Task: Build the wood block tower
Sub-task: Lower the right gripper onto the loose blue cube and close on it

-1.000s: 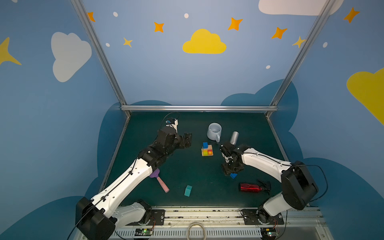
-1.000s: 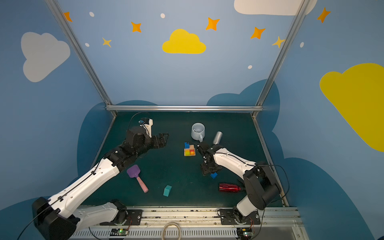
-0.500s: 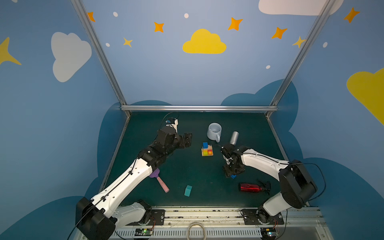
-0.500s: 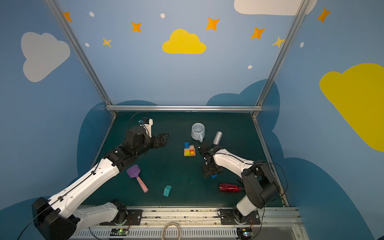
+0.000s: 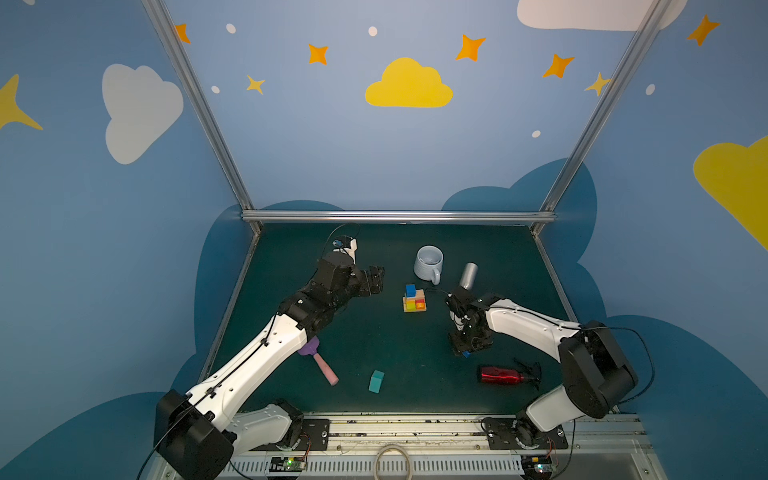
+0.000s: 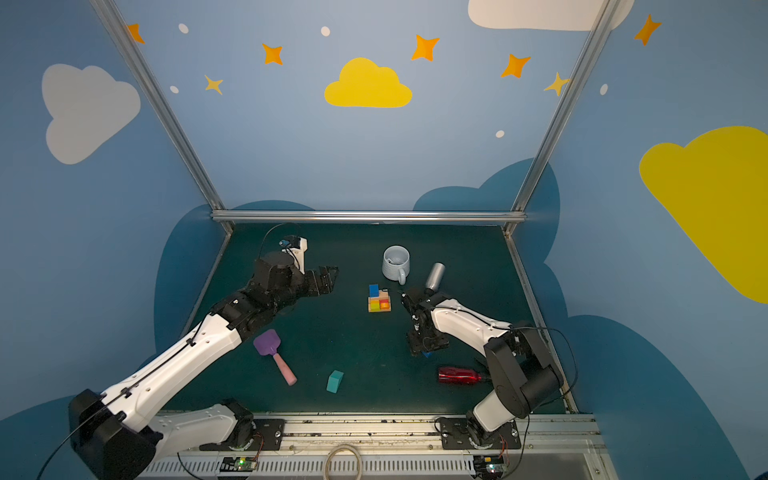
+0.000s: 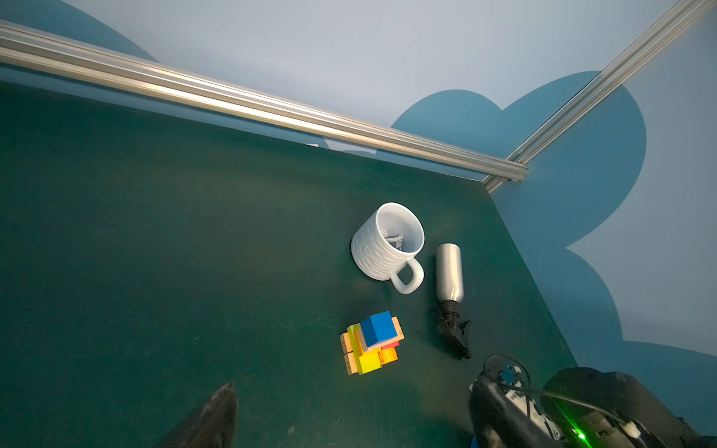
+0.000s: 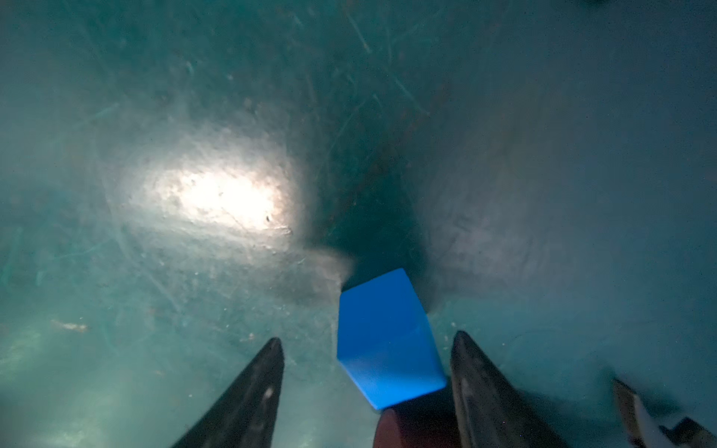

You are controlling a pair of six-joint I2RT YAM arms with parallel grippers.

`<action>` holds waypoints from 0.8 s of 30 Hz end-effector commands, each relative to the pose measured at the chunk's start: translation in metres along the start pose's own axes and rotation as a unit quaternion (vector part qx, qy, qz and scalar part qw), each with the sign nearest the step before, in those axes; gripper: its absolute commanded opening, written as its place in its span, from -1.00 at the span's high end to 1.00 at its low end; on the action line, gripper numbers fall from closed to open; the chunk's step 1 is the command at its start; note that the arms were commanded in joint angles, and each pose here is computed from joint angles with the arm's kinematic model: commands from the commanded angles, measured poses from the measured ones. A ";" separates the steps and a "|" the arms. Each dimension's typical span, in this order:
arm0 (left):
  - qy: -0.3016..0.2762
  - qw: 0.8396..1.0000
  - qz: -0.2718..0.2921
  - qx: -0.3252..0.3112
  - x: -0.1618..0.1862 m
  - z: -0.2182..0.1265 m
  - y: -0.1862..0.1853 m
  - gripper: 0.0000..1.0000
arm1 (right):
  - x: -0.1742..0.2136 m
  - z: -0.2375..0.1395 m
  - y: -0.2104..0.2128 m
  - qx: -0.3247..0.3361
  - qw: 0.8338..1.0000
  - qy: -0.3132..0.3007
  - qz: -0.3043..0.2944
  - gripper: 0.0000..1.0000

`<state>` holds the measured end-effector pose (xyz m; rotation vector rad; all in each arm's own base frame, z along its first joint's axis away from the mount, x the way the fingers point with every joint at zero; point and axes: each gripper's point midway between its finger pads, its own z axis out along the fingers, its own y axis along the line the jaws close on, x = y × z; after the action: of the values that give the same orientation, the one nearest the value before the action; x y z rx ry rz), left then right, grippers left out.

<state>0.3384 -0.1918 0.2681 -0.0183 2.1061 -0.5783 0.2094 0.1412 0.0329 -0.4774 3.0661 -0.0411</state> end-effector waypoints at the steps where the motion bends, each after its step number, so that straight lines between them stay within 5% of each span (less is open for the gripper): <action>1: -0.004 1.000 -0.003 0.004 -0.002 0.002 0.000 -0.85 | 0.005 -0.003 0.004 -0.018 1.000 -0.003 0.013 -0.27; 24: 0.002 1.000 -0.009 0.006 0.000 0.005 0.000 -0.85 | 0.004 -0.011 0.017 -0.029 0.999 -0.008 0.028 0.08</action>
<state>0.3390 -0.1934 0.2652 -0.0198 2.1177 -0.5946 0.1990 0.1557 0.0362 -0.4131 3.0833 0.0621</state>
